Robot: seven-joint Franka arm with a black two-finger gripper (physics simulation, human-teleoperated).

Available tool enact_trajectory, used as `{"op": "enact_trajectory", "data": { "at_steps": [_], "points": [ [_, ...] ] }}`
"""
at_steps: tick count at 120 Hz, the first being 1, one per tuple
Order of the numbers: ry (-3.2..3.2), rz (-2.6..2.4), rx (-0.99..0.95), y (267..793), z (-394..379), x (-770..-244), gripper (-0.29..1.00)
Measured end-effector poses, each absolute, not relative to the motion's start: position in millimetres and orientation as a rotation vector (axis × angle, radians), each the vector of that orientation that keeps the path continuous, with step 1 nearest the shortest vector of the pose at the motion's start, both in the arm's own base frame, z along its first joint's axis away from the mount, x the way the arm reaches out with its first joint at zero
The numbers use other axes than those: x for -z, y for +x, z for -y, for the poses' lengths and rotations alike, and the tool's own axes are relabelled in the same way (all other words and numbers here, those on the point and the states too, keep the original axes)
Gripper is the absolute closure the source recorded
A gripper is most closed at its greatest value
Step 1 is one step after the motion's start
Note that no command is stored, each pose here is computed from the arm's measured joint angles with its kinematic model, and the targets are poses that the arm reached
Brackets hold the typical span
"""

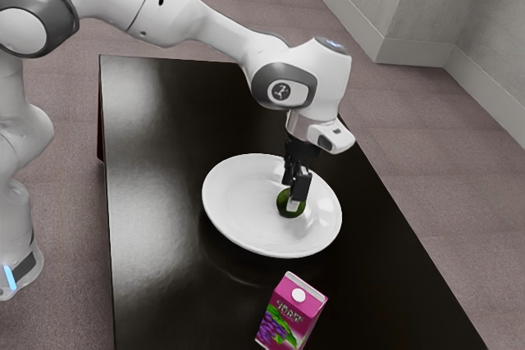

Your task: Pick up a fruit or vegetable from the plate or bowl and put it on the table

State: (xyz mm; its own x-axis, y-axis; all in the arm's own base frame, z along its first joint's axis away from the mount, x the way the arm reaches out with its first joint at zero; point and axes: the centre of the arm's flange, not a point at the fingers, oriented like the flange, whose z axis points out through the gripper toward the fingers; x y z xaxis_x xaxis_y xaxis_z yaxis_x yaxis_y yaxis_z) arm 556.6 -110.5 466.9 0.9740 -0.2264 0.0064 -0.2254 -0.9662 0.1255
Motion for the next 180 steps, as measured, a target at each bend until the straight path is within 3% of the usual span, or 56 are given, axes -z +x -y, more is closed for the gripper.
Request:
{"op": "enact_trajectory", "data": {
  "at_steps": [136, 145, 162, 180],
  "points": [
    [3.025, 0.293, 0.027, 568, 96, -435, 0.0],
    [3.022, 0.287, 0.03, 569, 97, -432, 0.07],
    [3.02, 0.278, 0.017, 571, 97, -431, 0.33],
    [3.019, 0.277, -0.006, 571, 97, -436, 0.34]
  ]
}}
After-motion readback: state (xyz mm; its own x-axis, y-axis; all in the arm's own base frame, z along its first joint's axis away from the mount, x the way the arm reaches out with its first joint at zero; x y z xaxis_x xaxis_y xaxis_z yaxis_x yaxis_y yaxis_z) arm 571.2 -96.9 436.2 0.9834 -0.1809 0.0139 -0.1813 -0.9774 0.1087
